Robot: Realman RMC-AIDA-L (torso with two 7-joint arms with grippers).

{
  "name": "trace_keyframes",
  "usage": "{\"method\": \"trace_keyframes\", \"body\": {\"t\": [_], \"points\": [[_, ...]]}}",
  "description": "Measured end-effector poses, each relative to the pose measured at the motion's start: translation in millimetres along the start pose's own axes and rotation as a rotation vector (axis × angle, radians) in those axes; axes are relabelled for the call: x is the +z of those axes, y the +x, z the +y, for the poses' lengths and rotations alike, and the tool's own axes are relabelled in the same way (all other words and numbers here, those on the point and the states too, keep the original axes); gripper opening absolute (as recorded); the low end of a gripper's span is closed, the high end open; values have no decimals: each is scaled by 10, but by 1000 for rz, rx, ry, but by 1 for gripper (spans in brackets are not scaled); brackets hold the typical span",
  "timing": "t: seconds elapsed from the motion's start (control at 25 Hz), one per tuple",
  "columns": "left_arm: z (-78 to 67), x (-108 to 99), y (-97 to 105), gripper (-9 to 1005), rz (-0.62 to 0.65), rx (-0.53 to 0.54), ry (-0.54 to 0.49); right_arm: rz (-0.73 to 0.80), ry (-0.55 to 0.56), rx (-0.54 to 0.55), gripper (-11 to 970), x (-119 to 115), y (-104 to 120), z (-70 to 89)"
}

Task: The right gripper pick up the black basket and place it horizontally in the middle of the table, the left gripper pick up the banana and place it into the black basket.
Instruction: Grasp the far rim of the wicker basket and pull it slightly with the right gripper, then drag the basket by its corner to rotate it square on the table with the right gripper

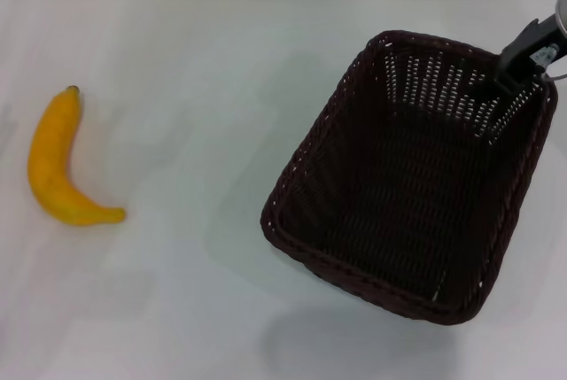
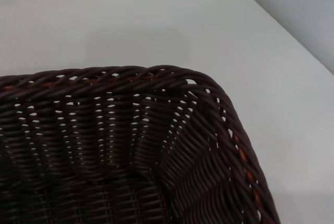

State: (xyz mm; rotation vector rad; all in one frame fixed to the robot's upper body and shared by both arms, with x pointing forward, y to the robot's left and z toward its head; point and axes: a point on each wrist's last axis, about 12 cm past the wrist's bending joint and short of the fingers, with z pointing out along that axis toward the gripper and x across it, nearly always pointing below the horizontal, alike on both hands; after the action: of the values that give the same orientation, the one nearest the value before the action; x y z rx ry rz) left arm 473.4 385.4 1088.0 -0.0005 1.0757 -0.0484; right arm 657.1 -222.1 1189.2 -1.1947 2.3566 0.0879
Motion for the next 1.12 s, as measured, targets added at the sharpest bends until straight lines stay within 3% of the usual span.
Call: {"method": "trace_keyframes", "body": {"t": [0.24, 0.44, 0.88, 1.12], "points": [[9, -1, -6, 859, -4, 1, -6, -6, 16, -18, 349, -38, -36, -7], [8, -1, -7, 859, -5, 0, -6, 14, 12, 10, 319, -87, -69, 28], [-11, 31, 2, 857, -7, -4, -1, 33, 19, 269, 286, -386, -205, 99], [-14, 23, 13, 857, -3, -30, -1, 23, -16, 436, 258, -432, -189, 138]]}}
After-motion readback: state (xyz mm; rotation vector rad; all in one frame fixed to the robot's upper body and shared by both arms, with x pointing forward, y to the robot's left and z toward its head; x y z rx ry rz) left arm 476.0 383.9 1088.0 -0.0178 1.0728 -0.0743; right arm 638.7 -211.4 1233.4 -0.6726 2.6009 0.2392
